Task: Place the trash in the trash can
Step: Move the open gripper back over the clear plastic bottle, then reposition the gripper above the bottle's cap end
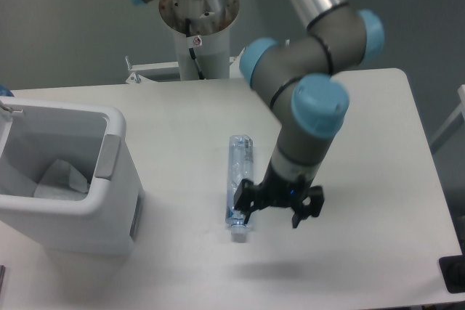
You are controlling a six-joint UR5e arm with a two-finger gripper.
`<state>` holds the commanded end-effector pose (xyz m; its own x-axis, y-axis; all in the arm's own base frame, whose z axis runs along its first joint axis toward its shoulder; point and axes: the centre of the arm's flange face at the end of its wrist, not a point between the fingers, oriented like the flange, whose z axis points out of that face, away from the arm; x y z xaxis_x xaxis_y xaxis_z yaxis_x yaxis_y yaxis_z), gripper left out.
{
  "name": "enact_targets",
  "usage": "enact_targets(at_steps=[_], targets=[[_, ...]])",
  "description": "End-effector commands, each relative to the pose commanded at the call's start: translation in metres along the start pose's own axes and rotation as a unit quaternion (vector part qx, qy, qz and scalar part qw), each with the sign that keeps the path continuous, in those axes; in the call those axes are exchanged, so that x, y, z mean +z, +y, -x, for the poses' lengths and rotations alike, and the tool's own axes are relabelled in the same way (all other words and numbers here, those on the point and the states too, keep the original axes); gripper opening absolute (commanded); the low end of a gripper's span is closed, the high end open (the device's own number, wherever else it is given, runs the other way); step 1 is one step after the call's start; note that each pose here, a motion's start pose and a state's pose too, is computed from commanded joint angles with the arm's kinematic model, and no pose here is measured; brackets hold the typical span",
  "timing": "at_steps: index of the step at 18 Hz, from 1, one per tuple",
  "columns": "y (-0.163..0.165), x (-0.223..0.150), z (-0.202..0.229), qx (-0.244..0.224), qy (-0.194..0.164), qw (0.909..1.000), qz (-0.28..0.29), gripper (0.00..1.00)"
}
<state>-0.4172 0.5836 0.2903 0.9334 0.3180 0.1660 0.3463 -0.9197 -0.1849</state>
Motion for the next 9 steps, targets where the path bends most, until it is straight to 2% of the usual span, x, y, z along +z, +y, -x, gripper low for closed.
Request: enact_targets(at_steps=[6, 9], targets=[[-0.003, 0.027, -0.012, 0.008, 0.009, 0.9997, 0.020, 0.99], [-0.004, 0.045, -0.022, 0.020, -0.022, 0.9984, 0.047, 0.99]])
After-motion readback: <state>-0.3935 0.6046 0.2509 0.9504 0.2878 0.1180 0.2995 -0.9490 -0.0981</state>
